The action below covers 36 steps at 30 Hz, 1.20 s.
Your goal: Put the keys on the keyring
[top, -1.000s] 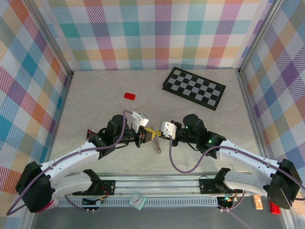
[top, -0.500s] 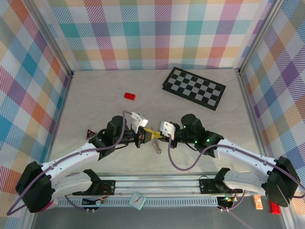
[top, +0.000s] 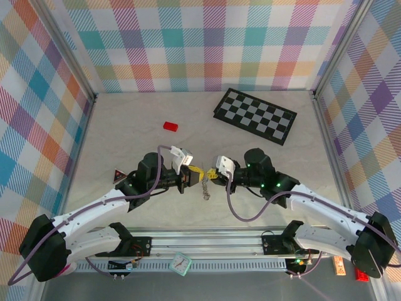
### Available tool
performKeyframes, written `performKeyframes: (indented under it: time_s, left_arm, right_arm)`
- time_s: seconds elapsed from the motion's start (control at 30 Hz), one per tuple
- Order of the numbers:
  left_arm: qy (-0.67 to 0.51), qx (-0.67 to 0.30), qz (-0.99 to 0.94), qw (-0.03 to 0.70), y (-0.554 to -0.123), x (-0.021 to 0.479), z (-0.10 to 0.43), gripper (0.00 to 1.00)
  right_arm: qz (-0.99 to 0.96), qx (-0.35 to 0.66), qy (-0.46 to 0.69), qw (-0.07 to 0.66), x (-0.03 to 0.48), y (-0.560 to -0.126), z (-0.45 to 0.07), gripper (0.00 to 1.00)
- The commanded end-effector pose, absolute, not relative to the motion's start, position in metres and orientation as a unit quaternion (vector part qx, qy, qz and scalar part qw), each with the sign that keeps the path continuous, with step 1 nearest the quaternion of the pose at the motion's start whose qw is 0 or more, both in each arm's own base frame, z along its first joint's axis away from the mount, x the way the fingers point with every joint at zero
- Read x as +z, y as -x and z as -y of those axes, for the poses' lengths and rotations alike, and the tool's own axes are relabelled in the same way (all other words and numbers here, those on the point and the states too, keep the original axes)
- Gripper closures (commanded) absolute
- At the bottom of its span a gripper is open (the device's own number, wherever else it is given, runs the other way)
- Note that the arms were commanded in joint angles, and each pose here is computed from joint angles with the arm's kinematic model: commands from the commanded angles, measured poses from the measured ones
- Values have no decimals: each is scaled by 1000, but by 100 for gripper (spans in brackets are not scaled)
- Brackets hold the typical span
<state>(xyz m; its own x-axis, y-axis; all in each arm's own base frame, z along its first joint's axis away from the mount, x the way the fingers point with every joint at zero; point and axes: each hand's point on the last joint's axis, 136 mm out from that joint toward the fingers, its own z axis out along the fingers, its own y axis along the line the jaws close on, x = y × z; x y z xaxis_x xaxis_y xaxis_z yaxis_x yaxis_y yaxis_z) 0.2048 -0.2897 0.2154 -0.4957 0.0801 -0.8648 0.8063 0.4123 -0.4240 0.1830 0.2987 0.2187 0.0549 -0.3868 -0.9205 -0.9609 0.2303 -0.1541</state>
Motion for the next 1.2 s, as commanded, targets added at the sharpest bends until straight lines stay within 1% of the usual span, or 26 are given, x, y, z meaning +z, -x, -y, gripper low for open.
performKeyframes:
  time_s: [0.0,0.13,0.37,0.57,0.97,1.17]
  left_arm:
    - [-317,-459,-707,435,-204,233,290,100]
    - [-317,-454,-707,441,-205,232,289,100]
    - [-316,-454,-712,433,-206,230,291,100]
    - [-315,-452,-712,435,-208,231,291,100]
    - [-310,-450,-714,438,-211,231,292,100]
    - [-306,-449,-715,440,-213,232,291,100]
  right_arm:
    - [-626,284,526,501,220,-190,-293,100]
    - [-633,261,510,521,220,-201,-288,100]
    - [-626,265,496,540,229,-206,-292,100]
    - [-620,291,497,533,232,-202,-299,100]
    - [-619,310,503,517,227,-196,-302,100]
    - [-623,304,505,515,223,-196,-301,100]
